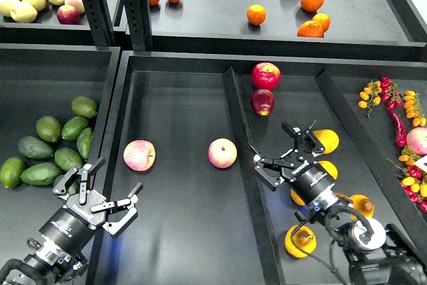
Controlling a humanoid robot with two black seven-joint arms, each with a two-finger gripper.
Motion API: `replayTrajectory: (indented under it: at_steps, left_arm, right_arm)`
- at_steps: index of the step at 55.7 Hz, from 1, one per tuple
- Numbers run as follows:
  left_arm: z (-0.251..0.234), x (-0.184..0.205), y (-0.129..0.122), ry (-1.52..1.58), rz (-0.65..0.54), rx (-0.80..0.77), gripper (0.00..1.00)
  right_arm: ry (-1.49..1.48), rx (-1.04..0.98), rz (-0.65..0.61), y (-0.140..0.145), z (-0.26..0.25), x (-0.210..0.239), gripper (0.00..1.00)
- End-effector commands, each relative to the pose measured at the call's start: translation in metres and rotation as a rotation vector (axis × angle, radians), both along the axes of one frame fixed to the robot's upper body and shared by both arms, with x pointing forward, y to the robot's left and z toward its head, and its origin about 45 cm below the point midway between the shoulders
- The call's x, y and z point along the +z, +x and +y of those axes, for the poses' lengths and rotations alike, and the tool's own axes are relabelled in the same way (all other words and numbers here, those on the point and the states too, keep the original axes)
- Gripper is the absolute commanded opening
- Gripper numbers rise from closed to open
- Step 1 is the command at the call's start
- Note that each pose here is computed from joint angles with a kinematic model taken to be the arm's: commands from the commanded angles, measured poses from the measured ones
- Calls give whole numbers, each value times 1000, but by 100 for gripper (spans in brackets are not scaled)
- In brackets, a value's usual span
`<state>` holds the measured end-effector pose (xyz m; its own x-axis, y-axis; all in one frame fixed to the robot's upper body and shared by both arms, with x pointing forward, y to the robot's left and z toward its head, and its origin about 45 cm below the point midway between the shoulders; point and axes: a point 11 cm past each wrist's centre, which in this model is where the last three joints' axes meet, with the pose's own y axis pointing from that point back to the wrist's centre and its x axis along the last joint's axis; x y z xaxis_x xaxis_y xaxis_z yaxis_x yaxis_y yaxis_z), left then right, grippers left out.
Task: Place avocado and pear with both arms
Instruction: 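Raise and withdraw the right gripper from the pear bin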
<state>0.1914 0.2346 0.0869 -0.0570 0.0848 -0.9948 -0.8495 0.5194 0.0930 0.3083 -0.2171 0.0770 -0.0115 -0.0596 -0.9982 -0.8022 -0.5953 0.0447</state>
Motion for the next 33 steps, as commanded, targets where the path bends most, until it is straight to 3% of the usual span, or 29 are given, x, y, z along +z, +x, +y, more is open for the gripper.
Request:
replayTrajectory:
  at_steps: [1, 33]
  left_arm:
    - [1, 0, 0, 1, 1, 2, 99]
    - [5, -1, 1, 3, 1, 14, 99]
  right_arm:
    - [46, -11, 32, -11, 14, -9, 100]
    - [96, -44, 93, -37, 12, -24, 100]
